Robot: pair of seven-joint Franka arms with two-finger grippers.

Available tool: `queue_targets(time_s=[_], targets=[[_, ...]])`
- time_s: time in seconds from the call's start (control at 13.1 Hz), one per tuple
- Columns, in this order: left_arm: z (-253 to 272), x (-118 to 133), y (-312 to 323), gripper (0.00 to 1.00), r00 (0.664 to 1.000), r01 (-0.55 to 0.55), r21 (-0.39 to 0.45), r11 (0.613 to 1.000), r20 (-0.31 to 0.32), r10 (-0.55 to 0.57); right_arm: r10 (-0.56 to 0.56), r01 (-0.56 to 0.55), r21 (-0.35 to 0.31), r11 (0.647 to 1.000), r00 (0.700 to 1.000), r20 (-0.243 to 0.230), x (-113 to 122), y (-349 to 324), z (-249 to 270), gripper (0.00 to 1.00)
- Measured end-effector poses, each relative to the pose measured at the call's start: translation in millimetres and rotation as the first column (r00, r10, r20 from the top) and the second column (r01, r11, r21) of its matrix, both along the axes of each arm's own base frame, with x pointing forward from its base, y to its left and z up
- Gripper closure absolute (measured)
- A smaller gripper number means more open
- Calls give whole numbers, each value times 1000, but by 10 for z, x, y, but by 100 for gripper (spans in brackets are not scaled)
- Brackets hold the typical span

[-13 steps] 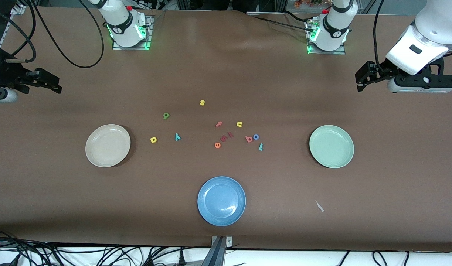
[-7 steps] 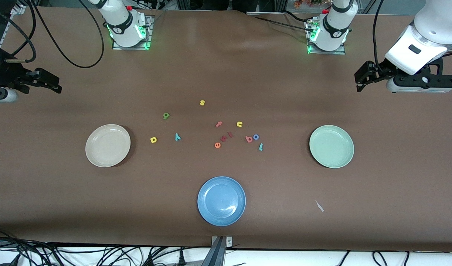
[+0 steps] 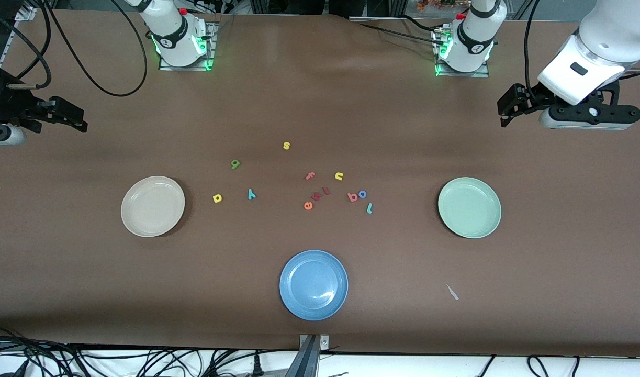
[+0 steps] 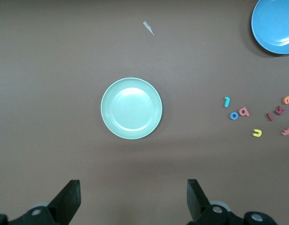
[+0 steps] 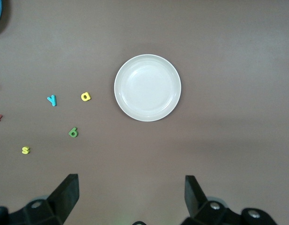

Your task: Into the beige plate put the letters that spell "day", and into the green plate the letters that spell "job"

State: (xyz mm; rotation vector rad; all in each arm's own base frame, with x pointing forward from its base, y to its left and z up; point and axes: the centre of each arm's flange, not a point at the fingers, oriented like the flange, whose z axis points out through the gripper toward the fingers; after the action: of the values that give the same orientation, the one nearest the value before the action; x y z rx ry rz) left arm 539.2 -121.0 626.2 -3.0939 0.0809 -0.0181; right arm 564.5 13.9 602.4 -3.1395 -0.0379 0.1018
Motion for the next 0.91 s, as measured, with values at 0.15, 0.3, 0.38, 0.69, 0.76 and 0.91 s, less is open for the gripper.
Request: queue_targets(time_s=[0.15, 0.3, 0.38, 0.69, 0.76, 0.91], targets=[[0, -1, -6, 0, 1000, 1, 0, 1000, 0, -1, 0, 0, 0, 1000, 1000, 0, 0, 0, 0, 0], [0, -1, -5, 0, 1000, 1, 0, 1000, 0, -1, 1, -1, 0, 1000, 1000, 0, 0, 3, 0, 0], [-3, 0, -6, 0, 1000, 1, 0, 1000, -1, -1, 2, -2, 0, 1000, 1000, 0, 0, 10, 0, 0], [-35, 17, -7, 0, 1000, 1, 1, 1000, -6, -1, 4, -4, 0, 1000, 1000, 0, -1, 22, 0, 0], [-33, 16, -8, 0, 1000, 1, 0, 1000, -6, -1, 4, -4, 0, 1000, 1000, 0, -1, 22, 0, 0], [-31, 16, -9, 0, 1000, 1, 0, 1000, -6, -1, 4, -4, 0, 1000, 1000, 0, -1, 22, 0, 0]])
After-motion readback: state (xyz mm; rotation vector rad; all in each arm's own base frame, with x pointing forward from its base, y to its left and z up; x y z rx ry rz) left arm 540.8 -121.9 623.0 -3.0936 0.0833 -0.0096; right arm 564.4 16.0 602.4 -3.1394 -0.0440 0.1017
